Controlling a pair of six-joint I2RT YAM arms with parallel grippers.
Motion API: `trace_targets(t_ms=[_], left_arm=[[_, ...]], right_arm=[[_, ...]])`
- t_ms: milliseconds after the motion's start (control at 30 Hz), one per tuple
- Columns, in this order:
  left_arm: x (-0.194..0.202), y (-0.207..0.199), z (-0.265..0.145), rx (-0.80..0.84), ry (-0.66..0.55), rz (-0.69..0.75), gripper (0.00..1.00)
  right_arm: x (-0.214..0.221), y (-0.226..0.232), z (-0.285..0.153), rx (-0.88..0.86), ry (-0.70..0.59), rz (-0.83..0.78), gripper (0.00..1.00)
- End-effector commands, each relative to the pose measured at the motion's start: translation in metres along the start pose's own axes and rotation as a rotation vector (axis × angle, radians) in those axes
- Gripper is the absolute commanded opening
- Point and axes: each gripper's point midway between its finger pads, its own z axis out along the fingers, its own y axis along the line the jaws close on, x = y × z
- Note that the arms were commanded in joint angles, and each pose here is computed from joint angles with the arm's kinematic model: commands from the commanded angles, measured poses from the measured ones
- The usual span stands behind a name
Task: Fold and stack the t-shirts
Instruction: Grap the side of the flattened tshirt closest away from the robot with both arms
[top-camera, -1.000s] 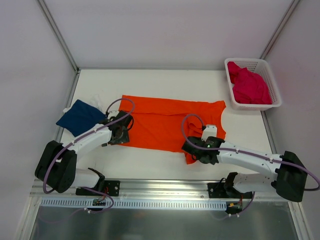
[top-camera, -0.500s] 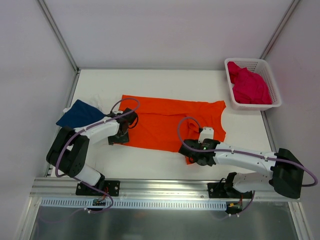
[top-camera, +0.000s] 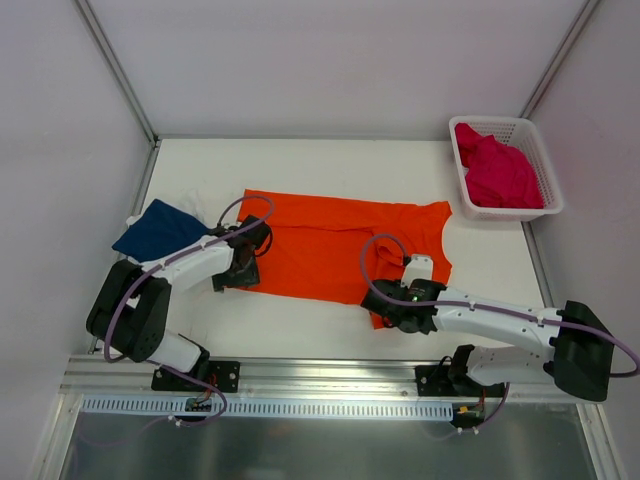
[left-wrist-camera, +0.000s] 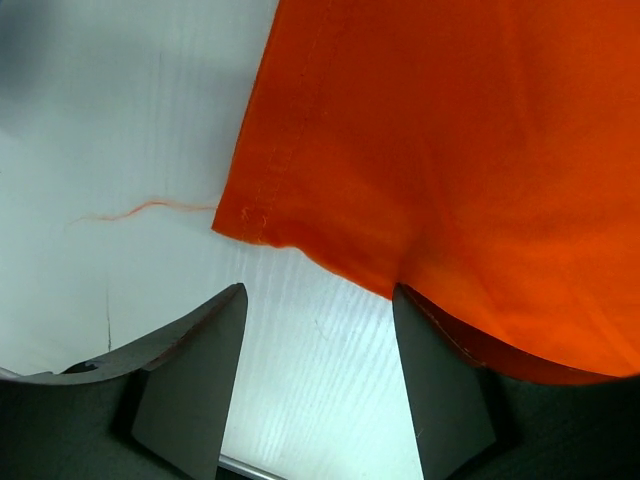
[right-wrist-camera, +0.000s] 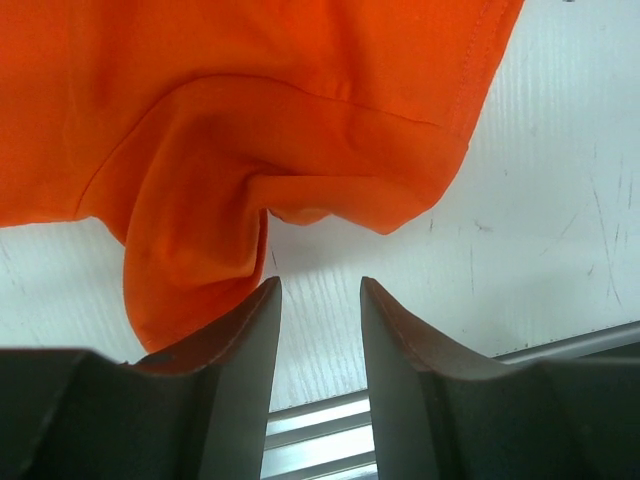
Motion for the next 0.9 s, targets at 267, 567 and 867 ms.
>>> trace_targets(t_ms=[267,567,867], left_arm=[[-0.064,0.001,-0.095,0.309,-0.374,-0.206,0.00],[-0.066,-0.016,-0.092,0.348,-0.339,-0.177,0.00],[-0.062,-0.012,-0.094,0.380,-0.377,-0.175,0.00]], right_arm=[[-0.088,-0.010,-0.010,0.081,-0.216,0.114,0.01],[-0.124,0.005,0.073,-0.014,0.024,0.167,0.01],[-0.136,-0.006,0.138,0.034,0.186,0.176,0.00]])
